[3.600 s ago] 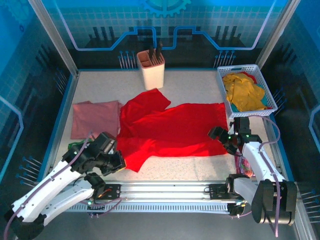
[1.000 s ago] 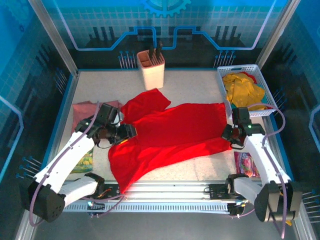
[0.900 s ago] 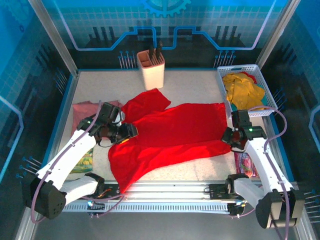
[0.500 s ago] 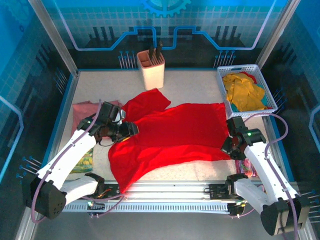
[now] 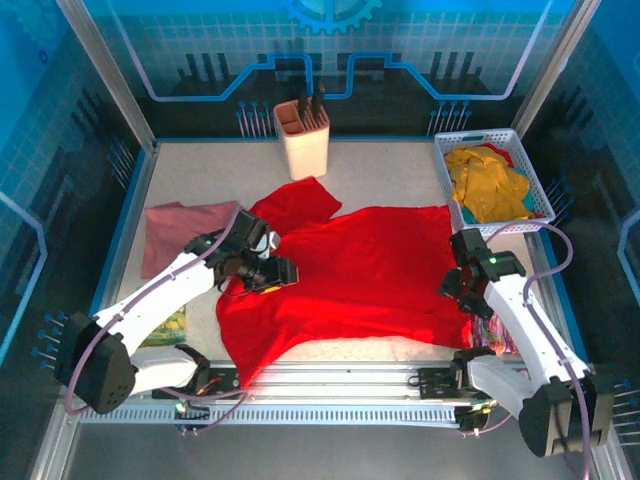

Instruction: Fold and stack the t-shirts

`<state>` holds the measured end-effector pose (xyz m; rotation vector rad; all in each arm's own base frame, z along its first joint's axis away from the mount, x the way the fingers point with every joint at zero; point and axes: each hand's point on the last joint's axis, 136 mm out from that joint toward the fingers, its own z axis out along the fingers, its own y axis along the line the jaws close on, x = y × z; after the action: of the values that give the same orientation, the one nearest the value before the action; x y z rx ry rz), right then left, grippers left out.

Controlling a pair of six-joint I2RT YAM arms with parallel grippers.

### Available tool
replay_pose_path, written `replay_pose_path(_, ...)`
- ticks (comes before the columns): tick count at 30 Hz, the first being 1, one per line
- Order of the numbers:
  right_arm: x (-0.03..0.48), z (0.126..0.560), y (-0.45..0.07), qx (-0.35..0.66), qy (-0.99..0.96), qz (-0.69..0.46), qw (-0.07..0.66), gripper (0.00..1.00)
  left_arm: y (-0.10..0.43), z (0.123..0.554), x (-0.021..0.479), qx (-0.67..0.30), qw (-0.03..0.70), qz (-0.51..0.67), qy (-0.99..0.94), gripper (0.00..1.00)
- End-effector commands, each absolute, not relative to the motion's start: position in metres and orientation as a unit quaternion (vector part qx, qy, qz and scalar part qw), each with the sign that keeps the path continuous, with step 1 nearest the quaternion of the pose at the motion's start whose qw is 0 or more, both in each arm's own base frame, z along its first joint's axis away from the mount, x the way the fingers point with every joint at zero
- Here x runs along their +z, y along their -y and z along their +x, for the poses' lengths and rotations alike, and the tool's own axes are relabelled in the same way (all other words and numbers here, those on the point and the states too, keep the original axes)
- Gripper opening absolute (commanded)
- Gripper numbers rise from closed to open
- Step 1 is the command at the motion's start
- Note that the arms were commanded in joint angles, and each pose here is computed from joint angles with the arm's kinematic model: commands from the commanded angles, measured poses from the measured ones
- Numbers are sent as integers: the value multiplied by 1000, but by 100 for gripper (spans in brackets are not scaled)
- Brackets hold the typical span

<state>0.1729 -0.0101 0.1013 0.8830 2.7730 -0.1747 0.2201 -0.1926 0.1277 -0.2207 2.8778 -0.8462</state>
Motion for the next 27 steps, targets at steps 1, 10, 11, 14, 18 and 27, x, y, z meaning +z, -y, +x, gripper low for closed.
replay_pose_path(1,124,204,-6,-28,-955,249,160,80,191,225,117,-270,70,-74,-957,49)
replay_pose_path(10,120,261,-56,68,-967,148,198,100,185,280,119,-209,115,-77,-968,50)
replay_pose_path(11,126,274,-56,60,-966,146,204,100,188,294,121,-217,123,-80,-965,52)
replay_pose_path(14,119,296,-57,42,-972,137,188,100,191,333,117,-232,130,-95,-959,54)
replay_pose_path(18,98,321,-66,38,-977,135,159,100,185,365,97,-192,115,-96,-970,55)
replay_pose_path(27,39,360,-69,33,-986,138,86,99,192,399,42,-157,44,-103,-981,54)
